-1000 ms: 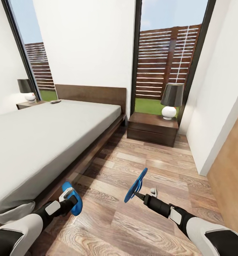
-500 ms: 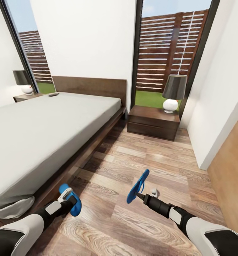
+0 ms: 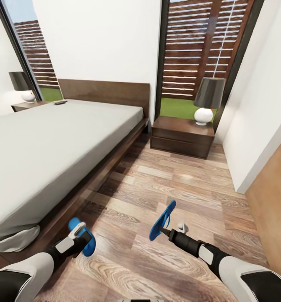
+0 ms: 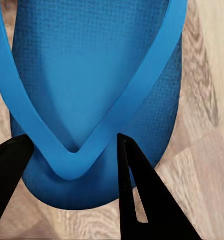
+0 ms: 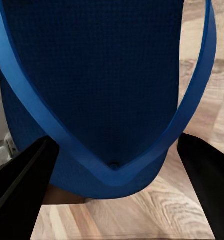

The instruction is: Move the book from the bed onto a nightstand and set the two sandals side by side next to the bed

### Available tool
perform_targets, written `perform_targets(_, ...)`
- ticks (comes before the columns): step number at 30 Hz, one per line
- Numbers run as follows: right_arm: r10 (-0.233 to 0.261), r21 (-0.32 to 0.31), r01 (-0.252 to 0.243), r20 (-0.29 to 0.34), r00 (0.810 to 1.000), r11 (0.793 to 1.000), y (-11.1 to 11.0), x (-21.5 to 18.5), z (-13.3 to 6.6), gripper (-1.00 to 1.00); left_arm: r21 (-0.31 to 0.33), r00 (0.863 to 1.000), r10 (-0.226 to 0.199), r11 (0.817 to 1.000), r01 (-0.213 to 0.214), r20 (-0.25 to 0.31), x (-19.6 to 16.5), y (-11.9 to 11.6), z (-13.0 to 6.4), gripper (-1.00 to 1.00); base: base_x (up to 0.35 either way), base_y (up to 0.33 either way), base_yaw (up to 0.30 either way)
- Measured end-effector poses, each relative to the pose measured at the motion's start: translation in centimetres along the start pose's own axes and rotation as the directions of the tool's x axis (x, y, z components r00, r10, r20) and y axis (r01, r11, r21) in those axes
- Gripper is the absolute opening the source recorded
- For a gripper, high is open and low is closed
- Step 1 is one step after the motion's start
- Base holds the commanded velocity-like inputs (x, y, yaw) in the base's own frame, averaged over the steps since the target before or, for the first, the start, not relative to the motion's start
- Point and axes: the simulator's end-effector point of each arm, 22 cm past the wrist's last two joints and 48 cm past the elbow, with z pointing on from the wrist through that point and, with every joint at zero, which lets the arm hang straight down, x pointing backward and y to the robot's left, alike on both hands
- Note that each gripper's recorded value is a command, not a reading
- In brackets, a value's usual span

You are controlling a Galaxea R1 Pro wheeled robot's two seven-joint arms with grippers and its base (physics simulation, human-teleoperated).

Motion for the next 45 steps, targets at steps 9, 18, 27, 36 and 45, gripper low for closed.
perform_targets(9, 0.027, 0.019, -0.027, -0.016, 1.000, 0.999, -1.3, 1.6, 0.9, -1.00, -0.067, 0.999, -0.038, 0.997, 0.036, -0.021, 1.1, 2.4, 1.2, -1.00, 0.000, 0.000, 0.000)
perform_targets(18, 0.054, 0.037, -0.053, -0.034, 0.998, 0.998, -2.9, 3.0, 1.3, -1.00, -0.094, 0.997, -0.064, 0.994, 0.060, -0.041, 2.2, 3.8, 2.4, -1.00, 0.000, 0.000, 0.000)
perform_targets(27, 0.082, 0.054, -0.079, -0.053, 0.995, 0.995, -4.5, 4.4, 1.6, -1.00, -0.124, 0.989, -0.143, 0.983, 0.136, -0.047, 3.3, 5.6, 3.6, -1.00, 0.000, 0.000, 0.000)
perform_targets(36, 0.112, 0.064, -0.107, -0.074, 0.991, 0.992, -5.5, 6.2, 2.2, -1.00, -0.155, 0.986, -0.157, 0.977, 0.147, -0.056, 4.4, 7.2, 4.6, -1.00, 0.000, 0.000, 0.000)
perform_targets(45, 0.137, 0.078, -0.129, -0.098, 0.986, 0.989, -6.8, 7.9, 2.6, -1.00, -0.186, 0.986, -0.163, 0.971, 0.152, -0.046, 4.9, 8.9, 5.7, -1.00, 0.000, 0.000, 0.000)
